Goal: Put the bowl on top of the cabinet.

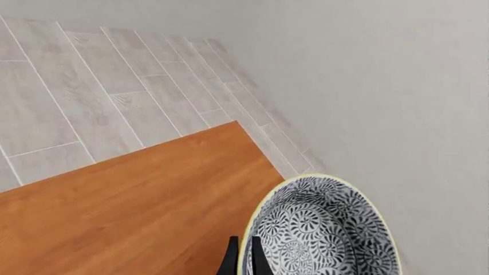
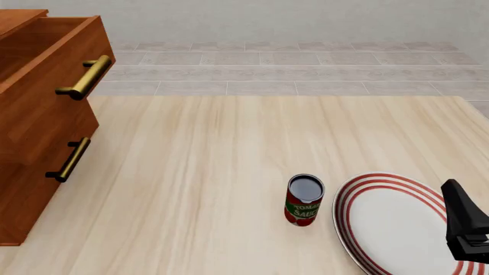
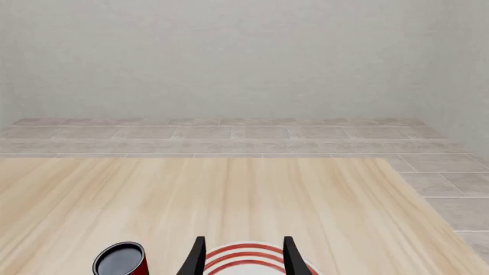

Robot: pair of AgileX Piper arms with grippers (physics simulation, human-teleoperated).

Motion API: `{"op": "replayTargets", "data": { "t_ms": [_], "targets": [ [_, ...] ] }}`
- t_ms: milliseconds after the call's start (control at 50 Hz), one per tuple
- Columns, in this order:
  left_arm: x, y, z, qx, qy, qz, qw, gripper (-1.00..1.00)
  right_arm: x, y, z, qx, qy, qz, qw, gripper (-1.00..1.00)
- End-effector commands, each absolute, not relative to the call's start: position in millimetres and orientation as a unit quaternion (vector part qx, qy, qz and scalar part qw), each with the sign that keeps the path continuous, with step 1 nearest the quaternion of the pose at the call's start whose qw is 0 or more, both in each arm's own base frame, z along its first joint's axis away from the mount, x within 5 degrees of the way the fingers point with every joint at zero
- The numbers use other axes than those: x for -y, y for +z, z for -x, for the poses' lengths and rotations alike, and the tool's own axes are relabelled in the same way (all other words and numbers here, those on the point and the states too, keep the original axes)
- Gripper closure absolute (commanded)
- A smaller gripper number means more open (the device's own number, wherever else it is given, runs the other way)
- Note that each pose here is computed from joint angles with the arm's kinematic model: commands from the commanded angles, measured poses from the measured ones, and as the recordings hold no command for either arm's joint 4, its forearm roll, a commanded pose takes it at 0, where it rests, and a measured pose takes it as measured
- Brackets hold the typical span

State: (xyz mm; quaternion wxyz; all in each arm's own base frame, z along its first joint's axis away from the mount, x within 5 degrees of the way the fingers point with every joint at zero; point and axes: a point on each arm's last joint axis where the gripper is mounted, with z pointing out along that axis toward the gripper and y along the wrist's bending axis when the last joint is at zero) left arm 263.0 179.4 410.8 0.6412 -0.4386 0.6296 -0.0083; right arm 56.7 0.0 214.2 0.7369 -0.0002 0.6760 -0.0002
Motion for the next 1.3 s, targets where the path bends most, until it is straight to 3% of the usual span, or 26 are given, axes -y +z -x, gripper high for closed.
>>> {"op": "replayTargets", "data": {
  "t_ms": [20,160,180,580,980,1220,1300],
  "targets": [
    [-182,401,-267,-0.643,0.004,0.432,0.632,1.00,0,214,-57,-0.676,0.000,0.000,0.737,-1.00],
    [-178,403,-263,-0.633,-0.008,0.439,0.638,1.00,0,214,-57,-0.676,0.000,0.000,0.737,-1.00],
    [-173,404,-264,-0.628,-0.018,0.436,0.644,-1.00,0,214,-57,-0.676,0.000,0.000,0.737,-1.00],
    [-176,423,-244,-0.615,0.011,0.429,0.662,-1.00,0,214,-57,-0.676,0.000,0.000,0.737,-1.00],
    [-115,479,-169,-0.564,0.008,0.374,0.736,-1.00,0,214,-57,-0.676,0.000,0.000,0.737,-1.00],
    [-69,478,-135,-0.572,-0.041,0.332,0.749,-1.00,0,214,-57,-0.676,0.000,0.000,0.737,-1.00],
    [-49,481,-107,-0.562,-0.060,0.314,0.763,-1.00,0,214,-57,-0.676,0.000,0.000,0.737,-1.00]
  ]
}}
